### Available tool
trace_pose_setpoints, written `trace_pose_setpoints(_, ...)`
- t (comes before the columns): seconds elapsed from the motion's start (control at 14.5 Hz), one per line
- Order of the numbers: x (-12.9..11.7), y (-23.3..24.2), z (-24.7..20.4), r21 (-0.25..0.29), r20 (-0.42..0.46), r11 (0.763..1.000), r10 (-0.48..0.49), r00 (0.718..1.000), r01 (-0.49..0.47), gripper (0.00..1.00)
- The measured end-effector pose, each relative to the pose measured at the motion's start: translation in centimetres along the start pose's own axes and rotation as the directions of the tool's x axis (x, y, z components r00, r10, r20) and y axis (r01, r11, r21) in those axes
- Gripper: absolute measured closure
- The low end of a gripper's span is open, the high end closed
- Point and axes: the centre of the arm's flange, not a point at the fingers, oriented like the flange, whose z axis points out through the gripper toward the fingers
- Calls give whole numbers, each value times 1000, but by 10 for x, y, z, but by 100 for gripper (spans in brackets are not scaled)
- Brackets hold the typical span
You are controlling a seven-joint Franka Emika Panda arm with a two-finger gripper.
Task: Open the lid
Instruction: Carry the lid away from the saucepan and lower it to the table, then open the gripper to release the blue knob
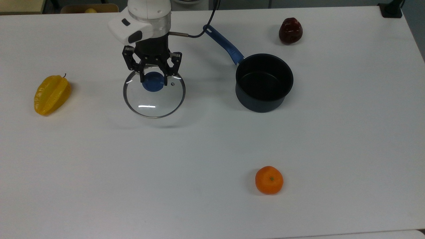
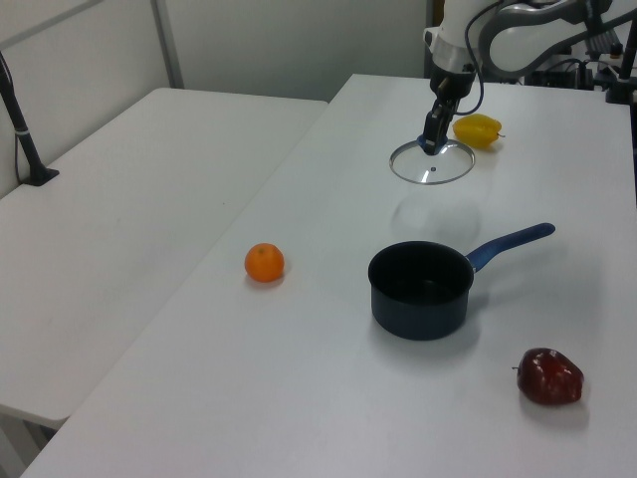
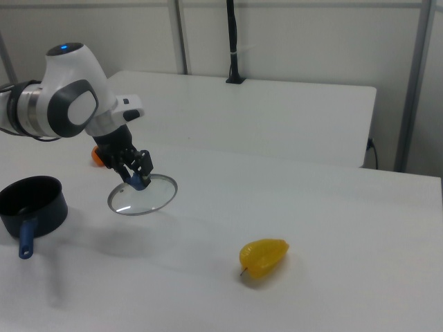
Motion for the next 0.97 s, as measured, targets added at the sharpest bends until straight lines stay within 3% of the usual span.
trace_pose_setpoints(0.48, -11, 9, 43, 0, 48, 1000, 13, 999, -13, 39)
trace_pose_setpoints(0.97, -33, 8, 81, 16, -17, 1000, 14, 1000, -13, 39)
